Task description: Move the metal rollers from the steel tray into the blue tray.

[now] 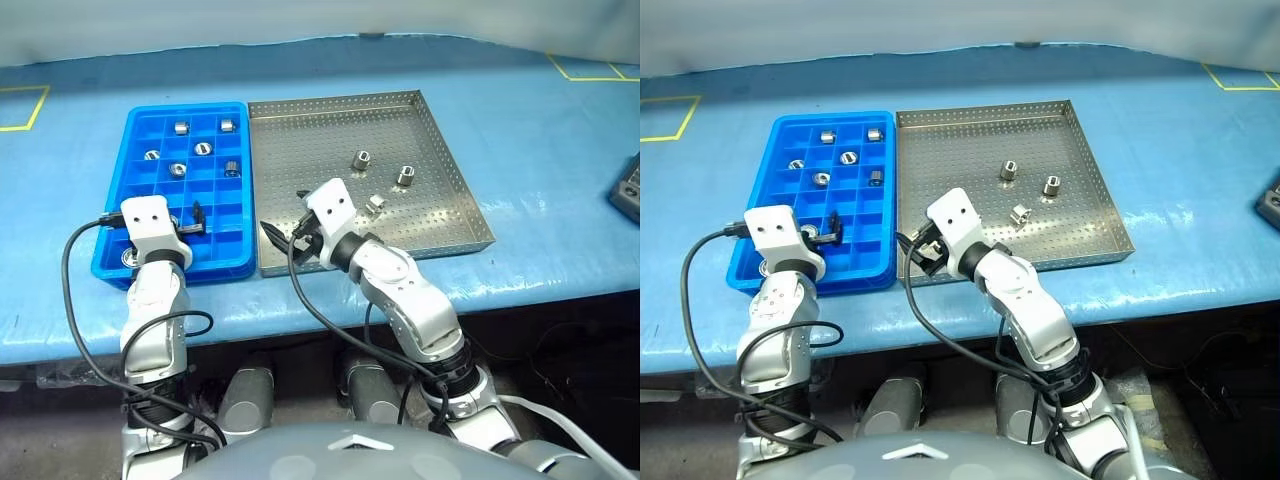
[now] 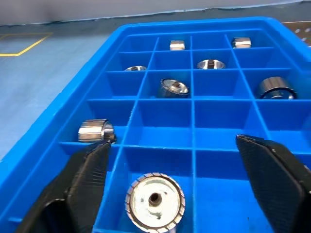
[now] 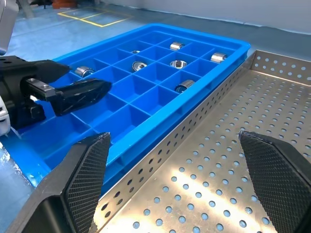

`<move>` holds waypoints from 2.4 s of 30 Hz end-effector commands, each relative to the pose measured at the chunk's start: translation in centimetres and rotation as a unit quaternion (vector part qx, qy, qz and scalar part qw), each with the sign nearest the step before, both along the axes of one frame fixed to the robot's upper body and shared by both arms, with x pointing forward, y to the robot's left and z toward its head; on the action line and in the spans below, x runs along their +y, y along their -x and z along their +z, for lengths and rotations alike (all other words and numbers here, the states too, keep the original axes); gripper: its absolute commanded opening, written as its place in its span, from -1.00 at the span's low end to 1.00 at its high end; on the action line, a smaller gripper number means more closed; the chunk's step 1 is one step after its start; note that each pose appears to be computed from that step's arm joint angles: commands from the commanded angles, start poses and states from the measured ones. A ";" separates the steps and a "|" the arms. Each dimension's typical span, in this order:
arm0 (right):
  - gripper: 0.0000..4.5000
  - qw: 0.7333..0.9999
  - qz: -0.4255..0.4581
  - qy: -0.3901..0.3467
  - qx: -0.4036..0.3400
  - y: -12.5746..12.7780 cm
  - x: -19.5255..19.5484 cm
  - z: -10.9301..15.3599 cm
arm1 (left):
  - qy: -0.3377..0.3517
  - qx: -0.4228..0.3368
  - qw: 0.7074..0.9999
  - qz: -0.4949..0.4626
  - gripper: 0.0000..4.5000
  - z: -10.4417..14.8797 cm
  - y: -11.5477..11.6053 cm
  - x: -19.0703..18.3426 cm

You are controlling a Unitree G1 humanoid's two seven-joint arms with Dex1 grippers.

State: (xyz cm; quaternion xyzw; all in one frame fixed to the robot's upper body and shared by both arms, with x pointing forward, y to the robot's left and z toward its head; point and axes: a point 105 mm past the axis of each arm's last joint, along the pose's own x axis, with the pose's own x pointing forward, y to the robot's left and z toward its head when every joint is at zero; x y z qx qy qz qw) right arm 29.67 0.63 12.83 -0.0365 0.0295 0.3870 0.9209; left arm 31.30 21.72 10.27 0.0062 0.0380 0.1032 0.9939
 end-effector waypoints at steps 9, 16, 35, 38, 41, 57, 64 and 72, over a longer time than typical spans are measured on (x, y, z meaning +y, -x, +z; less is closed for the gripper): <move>1.00 0.974 -0.227 0.004 0.003 -4.5 -5.4 -0.4 | -0.020 -0.089 0.981 -0.173 0.99 4.0 -0.6 -7.0; 1.00 0.932 -0.362 -0.004 0.013 -7.5 -8.1 -0.8 | -0.005 -0.067 0.956 -0.286 0.99 2.6 1.0 -12.0; 1.00 0.890 -0.445 0.028 0.092 -8.0 -9.7 -5.5 | -0.022 -0.024 0.896 -0.444 0.99 1.1 5.1 -15.8; 1.00 0.886 -0.453 0.033 0.096 -8.0 -10.0 -6.0 | -0.020 -0.024 0.896 -0.444 0.99 1.1 5.1 -15.9; 0.81 0.880 -0.461 0.022 0.112 -8.0 -10.3 -6.8 | -0.019 -0.024 0.896 -0.443 1.00 1.1 5.1 -16.0; -0.66 0.908 -0.411 0.009 0.076 -8.2 -8.0 -4.4 | -0.008 -0.035 0.917 -0.397 1.00 1.4 4.8 -14.9; -0.66 0.934 -0.354 -0.007 0.046 -8.5 -5.4 -2.0 | -0.003 -0.066 0.948 -0.313 1.00 2.7 4.1 -12.0; -0.66 0.971 -0.238 -0.022 -0.004 -8.5 0.3 1.6 | -0.011 -0.092 0.980 -0.179 1.00 3.9 4.4 -7.1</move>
